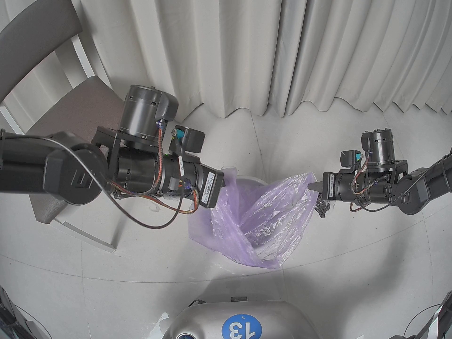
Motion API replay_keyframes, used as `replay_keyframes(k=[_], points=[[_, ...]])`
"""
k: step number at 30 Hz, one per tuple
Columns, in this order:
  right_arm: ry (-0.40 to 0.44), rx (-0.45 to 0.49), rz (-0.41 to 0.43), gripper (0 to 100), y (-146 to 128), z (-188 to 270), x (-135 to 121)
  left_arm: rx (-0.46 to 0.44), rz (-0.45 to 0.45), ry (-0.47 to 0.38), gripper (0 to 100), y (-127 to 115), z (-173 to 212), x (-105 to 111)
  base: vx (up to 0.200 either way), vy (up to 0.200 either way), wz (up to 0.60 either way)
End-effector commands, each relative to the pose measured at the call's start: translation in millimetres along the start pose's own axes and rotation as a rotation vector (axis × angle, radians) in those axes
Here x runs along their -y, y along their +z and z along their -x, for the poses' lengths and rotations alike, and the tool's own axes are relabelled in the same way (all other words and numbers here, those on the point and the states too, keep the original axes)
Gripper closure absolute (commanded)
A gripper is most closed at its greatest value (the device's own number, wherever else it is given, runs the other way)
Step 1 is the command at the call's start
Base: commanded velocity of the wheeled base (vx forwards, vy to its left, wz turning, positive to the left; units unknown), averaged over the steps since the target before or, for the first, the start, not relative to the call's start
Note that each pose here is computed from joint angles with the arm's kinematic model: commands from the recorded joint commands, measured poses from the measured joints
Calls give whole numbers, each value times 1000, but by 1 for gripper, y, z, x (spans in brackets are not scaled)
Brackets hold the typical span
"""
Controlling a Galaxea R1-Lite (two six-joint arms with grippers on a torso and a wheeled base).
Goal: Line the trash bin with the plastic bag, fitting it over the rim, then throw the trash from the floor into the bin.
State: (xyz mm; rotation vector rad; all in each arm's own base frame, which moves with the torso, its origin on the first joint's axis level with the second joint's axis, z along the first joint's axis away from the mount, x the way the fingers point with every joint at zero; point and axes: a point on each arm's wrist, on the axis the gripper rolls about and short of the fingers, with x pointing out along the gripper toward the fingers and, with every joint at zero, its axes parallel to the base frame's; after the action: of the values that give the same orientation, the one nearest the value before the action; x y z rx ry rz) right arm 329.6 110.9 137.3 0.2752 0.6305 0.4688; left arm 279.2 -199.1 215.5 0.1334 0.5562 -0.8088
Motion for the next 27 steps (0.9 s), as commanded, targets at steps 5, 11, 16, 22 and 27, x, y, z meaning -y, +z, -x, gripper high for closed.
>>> replay_keyframes(k=[5,11,16,22,27], points=[[-46,-37,-84,100,-6,-6,42,1,60,-45,100,5,-27,-3,0,0,0],[-45,-38,-88,100,-16,5,40,34,79,-56,100,15,-41,-1,0,0,0],[-31,8,-72,100,-18,21,35,48,69,-75,100,21,-52,6,0,0,0],[-23,7,-58,100,-25,36,27,26,77,-76,100,17,-63,4,0,0,0],[-4,-10,-45,100,-31,37,18,4,105,-52,100,9,-66,-9,0,0,0]])
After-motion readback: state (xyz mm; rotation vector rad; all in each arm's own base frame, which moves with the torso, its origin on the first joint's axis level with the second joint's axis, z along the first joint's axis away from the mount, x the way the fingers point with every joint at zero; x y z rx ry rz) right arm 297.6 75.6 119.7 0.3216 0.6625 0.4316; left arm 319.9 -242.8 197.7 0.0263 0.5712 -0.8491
